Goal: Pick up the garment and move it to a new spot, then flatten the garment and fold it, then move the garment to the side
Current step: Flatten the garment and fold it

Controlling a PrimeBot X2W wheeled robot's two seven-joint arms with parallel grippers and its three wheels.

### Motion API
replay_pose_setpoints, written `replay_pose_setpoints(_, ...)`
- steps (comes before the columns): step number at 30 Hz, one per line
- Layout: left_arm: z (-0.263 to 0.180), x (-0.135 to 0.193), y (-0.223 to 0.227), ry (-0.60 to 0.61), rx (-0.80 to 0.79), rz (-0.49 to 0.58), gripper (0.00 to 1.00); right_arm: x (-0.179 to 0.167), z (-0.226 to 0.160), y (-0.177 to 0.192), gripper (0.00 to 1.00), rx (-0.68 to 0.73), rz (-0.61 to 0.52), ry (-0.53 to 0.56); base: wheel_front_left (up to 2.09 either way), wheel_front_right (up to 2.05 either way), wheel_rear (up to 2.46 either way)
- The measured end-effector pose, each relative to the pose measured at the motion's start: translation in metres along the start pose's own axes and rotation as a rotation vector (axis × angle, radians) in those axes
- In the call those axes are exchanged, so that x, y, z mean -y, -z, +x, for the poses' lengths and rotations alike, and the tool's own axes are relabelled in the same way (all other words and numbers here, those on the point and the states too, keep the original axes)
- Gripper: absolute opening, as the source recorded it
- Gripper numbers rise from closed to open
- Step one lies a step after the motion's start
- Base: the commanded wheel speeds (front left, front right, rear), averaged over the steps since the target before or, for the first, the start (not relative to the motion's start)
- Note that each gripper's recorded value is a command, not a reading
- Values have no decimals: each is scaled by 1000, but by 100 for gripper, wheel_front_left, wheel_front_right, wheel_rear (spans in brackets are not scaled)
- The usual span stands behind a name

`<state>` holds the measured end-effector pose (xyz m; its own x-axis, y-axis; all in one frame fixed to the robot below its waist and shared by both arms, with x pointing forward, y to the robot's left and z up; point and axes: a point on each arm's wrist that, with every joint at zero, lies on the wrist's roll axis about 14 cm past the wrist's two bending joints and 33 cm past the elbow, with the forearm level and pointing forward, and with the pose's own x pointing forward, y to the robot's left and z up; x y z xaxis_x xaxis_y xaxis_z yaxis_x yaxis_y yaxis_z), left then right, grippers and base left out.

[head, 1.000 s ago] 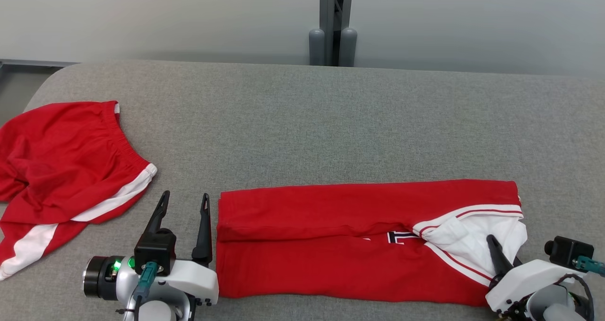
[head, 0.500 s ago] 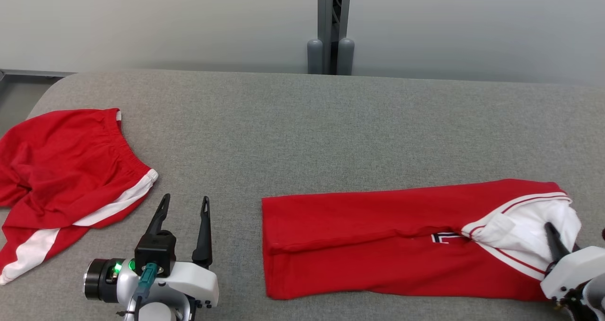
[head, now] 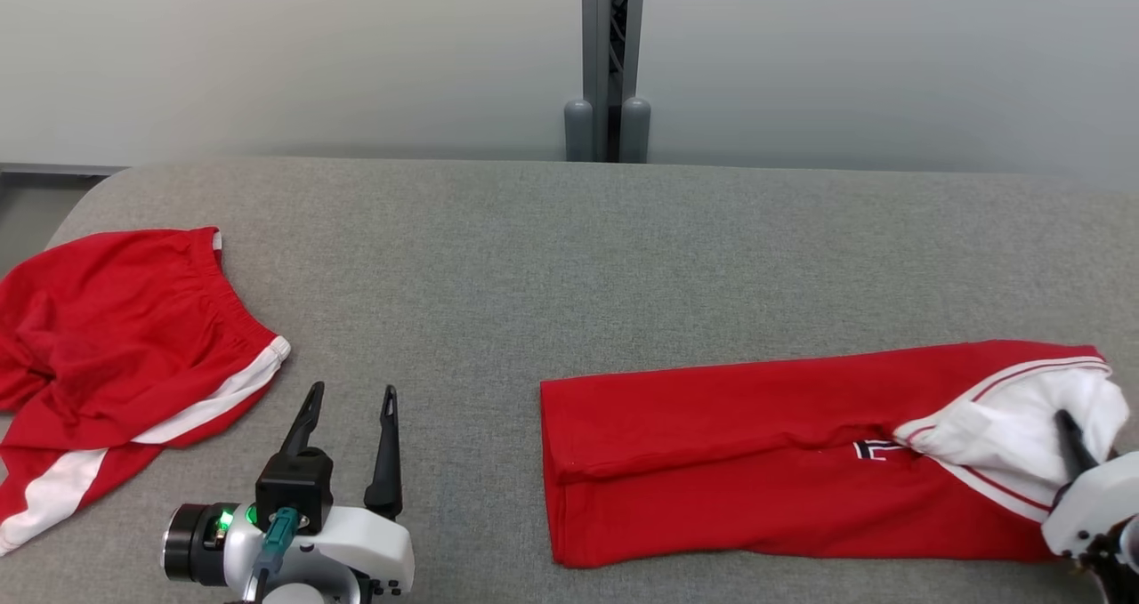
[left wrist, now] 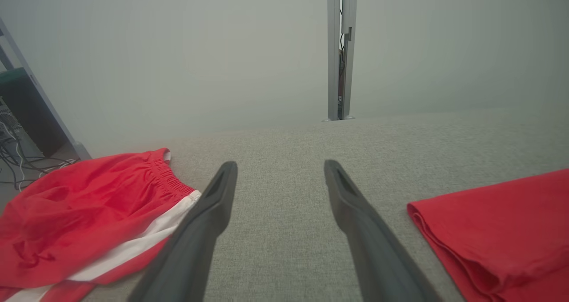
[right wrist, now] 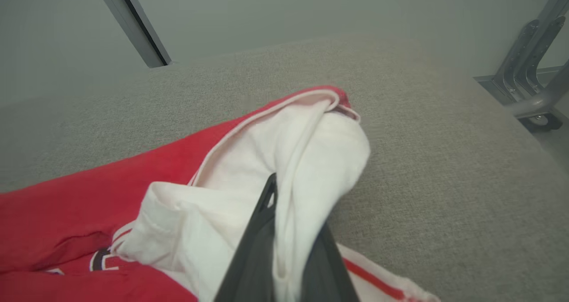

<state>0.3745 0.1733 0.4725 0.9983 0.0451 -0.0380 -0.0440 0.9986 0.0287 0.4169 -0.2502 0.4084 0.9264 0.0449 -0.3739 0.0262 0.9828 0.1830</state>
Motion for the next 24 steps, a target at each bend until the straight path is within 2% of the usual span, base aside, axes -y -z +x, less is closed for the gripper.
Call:
replay_pose_setpoints(9,-5,5,-2,6,6,-11,100,-39,-10,-7,0,11,56,-119,0,0,0)
replay_pose_setpoints(15,-3,11,-5,18,15,-24,100,-86,-16,-10,0,-3,186,-239,0,0,0)
replay_pose_setpoints(24,-2,18,-6,32,15,-41,100,-161,-32,-9,0,-60,465,-413,0,0,0)
